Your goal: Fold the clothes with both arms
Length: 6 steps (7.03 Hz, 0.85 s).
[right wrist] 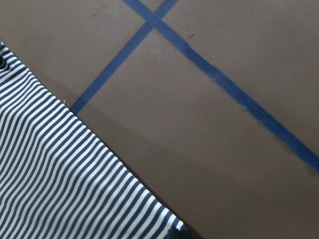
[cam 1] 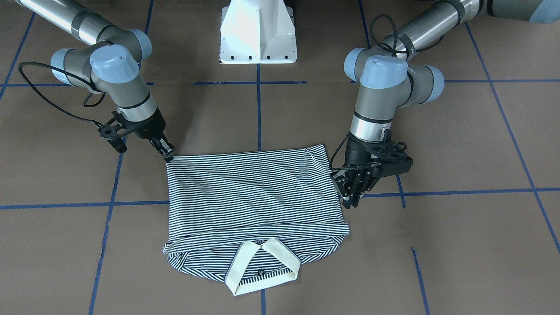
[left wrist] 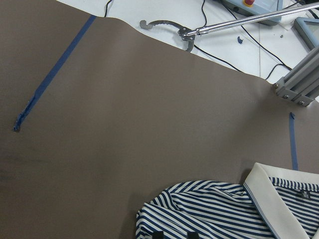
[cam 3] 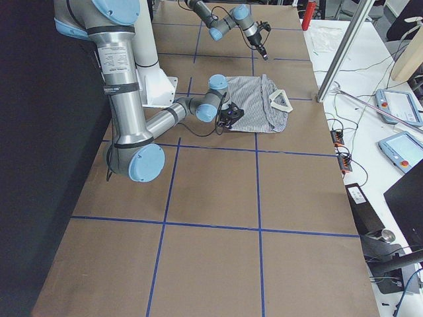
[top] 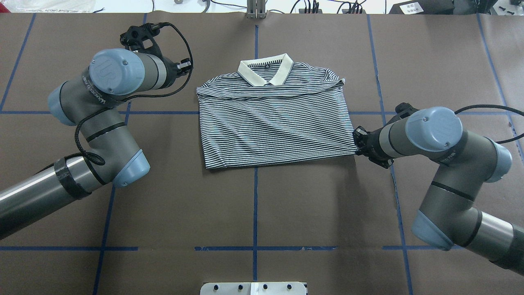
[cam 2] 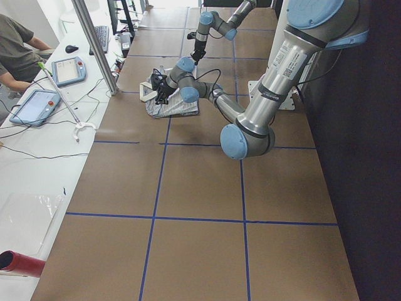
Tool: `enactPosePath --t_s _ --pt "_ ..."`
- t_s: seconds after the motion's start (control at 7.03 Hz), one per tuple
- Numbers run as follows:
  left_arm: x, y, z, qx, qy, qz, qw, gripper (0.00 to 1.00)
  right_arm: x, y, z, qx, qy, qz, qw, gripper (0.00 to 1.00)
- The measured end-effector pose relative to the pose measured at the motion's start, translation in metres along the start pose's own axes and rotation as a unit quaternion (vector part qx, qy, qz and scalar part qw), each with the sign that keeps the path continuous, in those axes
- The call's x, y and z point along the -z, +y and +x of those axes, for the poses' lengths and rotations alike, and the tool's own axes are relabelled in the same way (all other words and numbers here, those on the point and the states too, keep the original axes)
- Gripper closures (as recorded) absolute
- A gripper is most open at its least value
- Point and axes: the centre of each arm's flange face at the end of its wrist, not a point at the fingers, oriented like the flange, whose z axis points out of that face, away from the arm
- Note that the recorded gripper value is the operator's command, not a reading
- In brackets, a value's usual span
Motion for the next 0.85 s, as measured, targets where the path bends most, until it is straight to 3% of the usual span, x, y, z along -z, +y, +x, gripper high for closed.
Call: enactPosePath --t_s 0.28,0.57,0.85 --pt "0.014 0.007 0.002 0.003 0.013 -0.006 0.9999 0.69 0.034 0.023 0.07 0.016 0.028 -0.021 0.9992 1.0" --pt "0.035 0.035 0.01 0.029 0.038 -0.059 0.9971 0.68 0.052 0.081 0.117 0.042 0.087 -0.056 0.9937 1.0" --pt "0.061 0.088 0.014 0.05 0.061 -0.122 0.9894 0.68 0.077 0.142 0.142 0.07 0.15 -0.08 0.983 1.0"
